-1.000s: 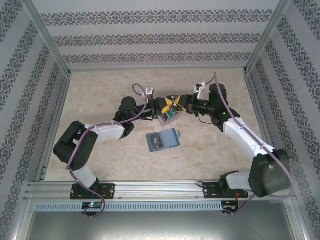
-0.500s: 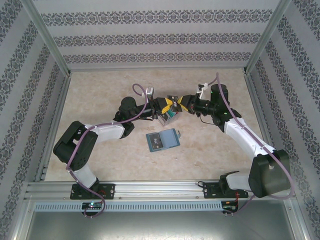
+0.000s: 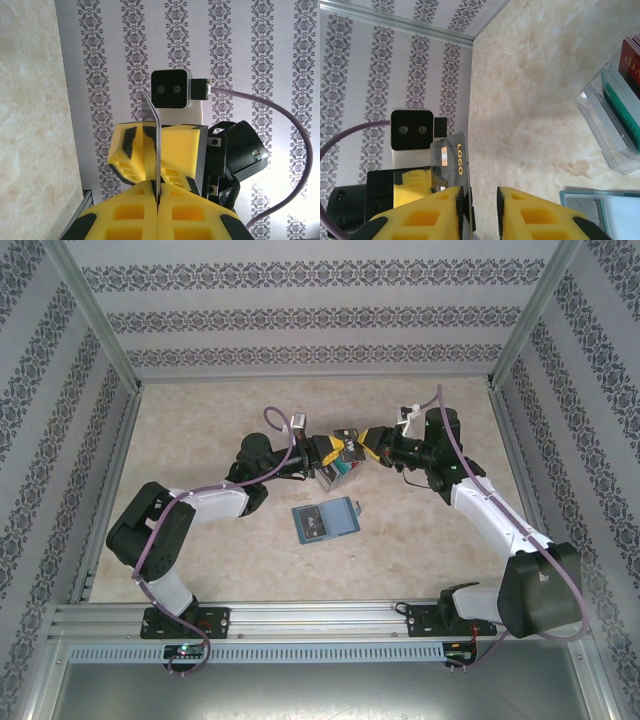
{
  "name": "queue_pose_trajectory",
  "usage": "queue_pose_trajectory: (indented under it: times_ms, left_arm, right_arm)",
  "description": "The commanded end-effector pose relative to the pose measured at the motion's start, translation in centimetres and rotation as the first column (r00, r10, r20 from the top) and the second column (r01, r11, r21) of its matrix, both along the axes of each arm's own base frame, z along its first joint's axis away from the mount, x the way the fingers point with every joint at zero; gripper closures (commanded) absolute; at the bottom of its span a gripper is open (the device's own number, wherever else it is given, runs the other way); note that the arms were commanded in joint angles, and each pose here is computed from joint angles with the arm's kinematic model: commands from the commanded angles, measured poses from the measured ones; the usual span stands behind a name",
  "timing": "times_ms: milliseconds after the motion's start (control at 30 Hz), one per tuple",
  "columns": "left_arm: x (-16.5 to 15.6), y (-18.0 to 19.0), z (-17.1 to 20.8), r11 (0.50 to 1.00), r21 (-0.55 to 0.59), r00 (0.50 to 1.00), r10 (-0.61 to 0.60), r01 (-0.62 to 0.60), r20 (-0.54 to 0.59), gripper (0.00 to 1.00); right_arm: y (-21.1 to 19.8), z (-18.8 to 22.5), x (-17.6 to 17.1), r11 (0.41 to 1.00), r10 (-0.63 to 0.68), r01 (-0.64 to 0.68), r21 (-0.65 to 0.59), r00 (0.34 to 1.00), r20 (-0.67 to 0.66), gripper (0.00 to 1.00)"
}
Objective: Put the credit cards into the card holder
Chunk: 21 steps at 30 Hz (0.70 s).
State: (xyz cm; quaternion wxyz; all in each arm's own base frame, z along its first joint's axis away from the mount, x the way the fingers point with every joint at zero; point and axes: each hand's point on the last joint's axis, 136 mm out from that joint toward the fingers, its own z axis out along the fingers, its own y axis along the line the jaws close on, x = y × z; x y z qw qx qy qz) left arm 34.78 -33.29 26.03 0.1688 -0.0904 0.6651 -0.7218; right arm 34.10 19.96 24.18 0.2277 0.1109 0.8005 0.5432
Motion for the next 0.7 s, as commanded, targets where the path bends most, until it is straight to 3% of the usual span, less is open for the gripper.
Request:
queue_pose_trajectory:
  times_ms: [0, 200, 267, 467, 667]
  left_arm:
    - [-0.6, 0.6, 4.9, 0.995, -0.103, 0.987, 0.011, 0.006, 0.16, 0.98]
    - [-0.5, 0.3, 5.2, 0.992, -0.122, 0.986, -0.001, 0.022, 0.164, 0.97]
    - [-0.4, 0.3, 5.4, 0.992, -0.126, 0.986, -0.004, 0.026, 0.165, 0.95]
    - [-0.7, 0.5, 6.0, 0.99, -0.141, 0.984, 0.001, 0.025, 0.178, 0.89]
    - [-0.9, 0.5, 6.7, 0.986, -0.161, 0.981, -0.009, 0.041, 0.193, 0.86]
  right_arm:
    - [0.5, -0.6, -0.5, 0.999, 0.035, -0.034, 0.01, 0.998, -0.05, 0.67]
    - [2.9, 0.2, -0.9, 0.99, 0.136, -0.135, 0.033, 0.99, -0.028, 0.68]
    - [3.7, 0.2, -1.0, 0.987, 0.158, -0.158, 0.017, 0.987, -0.024, 0.84]
    - [1.5, -1.2, 0.0, 0.999, 0.032, -0.034, -0.027, 0.998, -0.046, 0.84]
    - [0.4, -1.8, -0.2, 0.998, 0.019, -0.022, -0.05, 0.998, -0.059, 0.82]
